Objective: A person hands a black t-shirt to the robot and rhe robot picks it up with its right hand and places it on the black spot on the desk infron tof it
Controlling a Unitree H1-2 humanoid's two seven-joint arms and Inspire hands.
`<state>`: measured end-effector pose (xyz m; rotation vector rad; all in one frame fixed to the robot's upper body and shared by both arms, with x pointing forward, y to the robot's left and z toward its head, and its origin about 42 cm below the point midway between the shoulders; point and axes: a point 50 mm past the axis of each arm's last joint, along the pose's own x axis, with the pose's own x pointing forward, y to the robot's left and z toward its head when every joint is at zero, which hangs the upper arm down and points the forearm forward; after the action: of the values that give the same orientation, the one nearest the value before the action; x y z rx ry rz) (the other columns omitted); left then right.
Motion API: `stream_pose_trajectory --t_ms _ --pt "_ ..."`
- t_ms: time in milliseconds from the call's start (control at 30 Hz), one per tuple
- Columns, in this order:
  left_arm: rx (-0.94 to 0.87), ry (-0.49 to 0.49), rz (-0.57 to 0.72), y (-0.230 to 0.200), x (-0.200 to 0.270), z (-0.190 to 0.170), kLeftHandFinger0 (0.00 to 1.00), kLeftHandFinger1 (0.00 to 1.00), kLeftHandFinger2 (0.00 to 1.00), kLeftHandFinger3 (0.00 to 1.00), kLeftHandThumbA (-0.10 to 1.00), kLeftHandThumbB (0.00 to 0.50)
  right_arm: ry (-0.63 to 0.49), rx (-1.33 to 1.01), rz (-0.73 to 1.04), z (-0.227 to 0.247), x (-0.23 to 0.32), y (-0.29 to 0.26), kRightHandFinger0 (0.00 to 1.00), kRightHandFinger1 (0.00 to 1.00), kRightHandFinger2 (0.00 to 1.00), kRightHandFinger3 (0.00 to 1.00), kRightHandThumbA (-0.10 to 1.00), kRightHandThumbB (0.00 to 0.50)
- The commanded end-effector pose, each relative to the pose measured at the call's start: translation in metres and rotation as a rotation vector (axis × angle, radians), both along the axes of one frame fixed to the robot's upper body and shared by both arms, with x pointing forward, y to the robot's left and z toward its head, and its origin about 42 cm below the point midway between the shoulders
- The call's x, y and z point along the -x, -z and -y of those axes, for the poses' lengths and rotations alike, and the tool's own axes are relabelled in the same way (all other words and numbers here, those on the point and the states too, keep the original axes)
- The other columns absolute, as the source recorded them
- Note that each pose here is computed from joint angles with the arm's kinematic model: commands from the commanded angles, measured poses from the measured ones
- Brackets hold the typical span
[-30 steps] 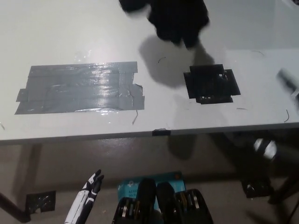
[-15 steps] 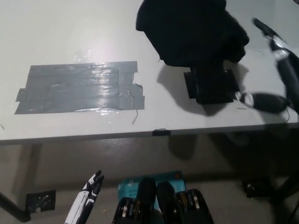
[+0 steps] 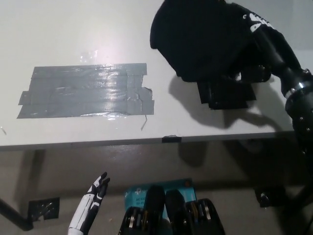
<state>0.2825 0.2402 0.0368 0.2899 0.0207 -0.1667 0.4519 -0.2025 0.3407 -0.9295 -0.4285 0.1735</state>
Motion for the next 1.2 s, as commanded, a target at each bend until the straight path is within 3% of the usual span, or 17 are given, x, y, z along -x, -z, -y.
stream_pose_trajectory --t_ms 0,167,200,233,267,300,333,367,400,433,500,533,633,800,900,1067,1167 --pt "0.013 0.003 0.045 -0.010 -0.007 -0.002 1.00 1.00 1.00 1.00 1.00 0.500 0.007 0.069 0.088 -0.011 -0.016 -0.043 1.00 1.00 1.00 1.00 1.00 0.448" --pt "0.004 0.005 0.066 -0.013 -0.011 -0.003 1.00 1.00 1.00 1.00 1.00 0.500 -0.001 0.072 0.140 -0.025 -0.022 -0.069 1.00 1.00 1.00 1.00 1.00 0.468" --pt "0.003 0.003 0.063 -0.013 -0.011 -0.003 1.00 1.00 1.00 1.00 1.00 0.500 0.007 0.059 0.166 -0.030 -0.023 -0.072 1.00 1.00 1.00 1.00 1.00 0.444" --pt "0.002 0.003 0.063 -0.013 -0.012 -0.003 1.00 1.00 1.00 1.00 1.00 0.500 0.027 0.030 0.218 -0.035 -0.026 -0.073 1.00 1.00 1.00 1.00 0.84 0.425" --pt "0.001 0.003 0.063 -0.014 -0.012 -0.003 1.00 1.00 1.00 1.00 1.00 0.500 0.034 0.020 0.235 -0.036 -0.027 -0.073 1.00 1.00 1.00 1.00 0.82 0.420" --pt "0.000 0.004 0.060 -0.015 -0.011 -0.004 1.00 1.00 1.00 1.00 1.00 0.500 0.078 -0.011 0.357 -0.038 -0.035 -0.068 0.99 0.87 0.75 0.82 0.20 0.261" --pt "0.004 0.005 0.059 -0.015 -0.011 -0.004 1.00 1.00 1.00 1.00 1.00 0.500 0.105 -0.011 0.417 -0.039 -0.039 -0.065 0.54 0.55 0.71 0.74 0.06 0.320" --pt "0.001 0.007 0.059 -0.016 -0.011 -0.004 1.00 1.00 1.00 1.00 1.00 0.500 0.124 -0.004 0.468 -0.039 -0.041 -0.062 0.23 0.34 0.55 0.55 -0.07 0.305" --pt "-0.003 0.011 0.066 -0.017 -0.012 -0.004 1.00 1.00 1.00 1.00 1.00 0.500 0.139 -0.004 0.509 -0.038 -0.043 -0.057 0.01 0.18 0.43 0.41 -0.10 0.247" --pt "-0.003 0.012 0.068 -0.017 -0.013 -0.004 1.00 1.00 1.00 1.00 1.00 0.500 0.140 -0.005 0.516 -0.037 -0.043 -0.056 0.00 0.21 0.52 0.48 -0.10 0.242" --pt "-0.005 0.015 0.074 -0.018 -0.014 -0.004 1.00 1.00 1.00 1.00 1.00 0.500 0.126 -0.013 0.539 -0.035 -0.043 -0.050 0.00 0.39 0.83 0.89 -0.10 0.219" --pt "-0.011 0.016 0.075 -0.019 -0.016 -0.005 1.00 1.00 1.00 1.00 1.00 0.500 0.122 -0.014 0.540 -0.033 -0.042 -0.047 0.00 0.46 0.86 1.00 -0.10 0.207" --pt "-0.010 0.016 0.075 -0.019 -0.016 -0.005 1.00 1.00 1.00 1.00 1.00 0.500 0.116 -0.012 0.537 -0.032 -0.041 -0.045 0.00 0.49 0.86 1.00 -0.10 0.214" --pt "-0.012 0.012 0.074 -0.019 -0.016 -0.006 1.00 1.00 1.00 1.00 1.00 0.500 0.092 -0.030 0.572 -0.029 -0.040 -0.050 0.10 0.64 0.97 1.00 -0.10 0.182" --pt "-0.016 0.010 0.079 -0.019 -0.017 -0.006 1.00 1.00 1.00 1.00 1.00 0.500 0.084 -0.046 0.610 -0.027 -0.037 -0.058 0.10 0.65 0.96 1.00 -0.10 0.198" --pt "-0.023 0.012 0.072 -0.018 -0.016 -0.008 1.00 1.00 1.00 1.00 1.00 0.500 0.098 -0.049 0.639 -0.027 -0.037 -0.075 0.08 0.64 0.98 1.00 -0.10 0.142" --pt "-0.024 0.019 0.076 -0.017 -0.015 -0.008 1.00 1.00 1.00 1.00 1.00 0.500 0.124 -0.026 0.651 -0.025 -0.047 -0.079 0.02 0.55 0.95 1.00 -0.10 0.185"
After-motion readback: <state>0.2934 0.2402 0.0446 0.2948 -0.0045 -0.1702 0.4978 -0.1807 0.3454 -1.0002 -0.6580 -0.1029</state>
